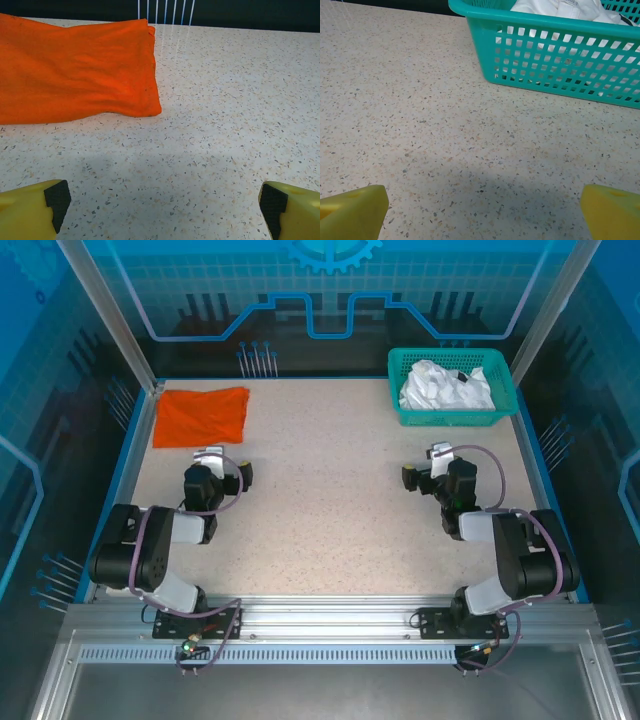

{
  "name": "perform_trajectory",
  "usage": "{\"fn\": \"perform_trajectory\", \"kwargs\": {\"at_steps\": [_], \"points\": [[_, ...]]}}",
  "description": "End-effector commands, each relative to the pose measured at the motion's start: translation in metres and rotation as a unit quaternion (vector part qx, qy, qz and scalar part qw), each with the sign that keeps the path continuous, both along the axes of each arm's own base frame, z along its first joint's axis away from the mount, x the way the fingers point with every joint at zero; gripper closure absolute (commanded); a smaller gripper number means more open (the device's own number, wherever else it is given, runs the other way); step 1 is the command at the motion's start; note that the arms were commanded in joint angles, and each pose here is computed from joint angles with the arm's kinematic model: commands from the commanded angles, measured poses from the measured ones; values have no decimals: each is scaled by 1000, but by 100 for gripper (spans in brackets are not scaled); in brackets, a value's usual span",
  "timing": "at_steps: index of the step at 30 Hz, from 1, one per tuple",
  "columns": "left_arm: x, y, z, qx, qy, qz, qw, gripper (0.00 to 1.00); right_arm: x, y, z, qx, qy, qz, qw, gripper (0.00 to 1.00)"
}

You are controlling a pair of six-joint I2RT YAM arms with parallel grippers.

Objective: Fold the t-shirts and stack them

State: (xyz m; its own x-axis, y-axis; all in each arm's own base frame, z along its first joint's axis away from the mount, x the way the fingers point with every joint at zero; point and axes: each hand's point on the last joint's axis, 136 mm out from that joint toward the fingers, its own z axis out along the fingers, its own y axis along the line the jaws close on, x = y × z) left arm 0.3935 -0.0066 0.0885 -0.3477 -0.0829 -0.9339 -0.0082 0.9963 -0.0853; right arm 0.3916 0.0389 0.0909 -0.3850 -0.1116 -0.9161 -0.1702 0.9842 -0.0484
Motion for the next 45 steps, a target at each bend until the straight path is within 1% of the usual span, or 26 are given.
{"fn": "perform_trajectory", "kwargs": {"at_steps": [1,24,26,29,31,34,36,37,38,39,40,42,43,44,45], "points": [[5,-2,7,0,-10,-10,1000,1,5,-4,3,-1,-3,-8,1000,0],[5,-2,7,4,-11,-8,1000,1,5,-4,3,-2,-3,-10,1000,0],[5,-2,7,4,-10,-8,1000,1,4,-4,3,-11,-7,-18,1000,0],[4,1,13,6,-12,2,1000,1,4,-17,12,-24,-16,-70,997,0],[1,6,24,7,-10,21,1000,1,-1,-19,25,-30,-18,-79,996,0],[-1,14,43,22,-3,55,998,1,-14,-15,57,-37,-45,-84,995,0],[2,7,73,36,-33,58,997,1,-23,-24,82,14,-47,-118,992,0],[2,-1,93,34,-55,51,997,1,-27,-29,96,42,-41,-131,990,0],[2,-8,116,24,-82,41,996,1,-32,-30,102,62,-19,-133,989,0],[1,-14,136,7,-106,34,994,1,-35,-31,109,80,-8,-133,988,0],[-1,-18,159,-29,-136,32,990,1,-39,-38,116,108,5,-157,982,0],[-7,-22,196,-102,-178,29,978,1,-48,-61,125,161,26,-242,956,0],[-12,-23,210,-143,-188,31,971,1,-47,-65,131,179,33,-248,951,0],[-16,-19,220,-181,-190,47,964,1,-45,-63,140,191,38,-226,955,0],[-19,-12,225,-212,-189,71,956,1,-44,-66,146,201,43,-225,953,0]]}}
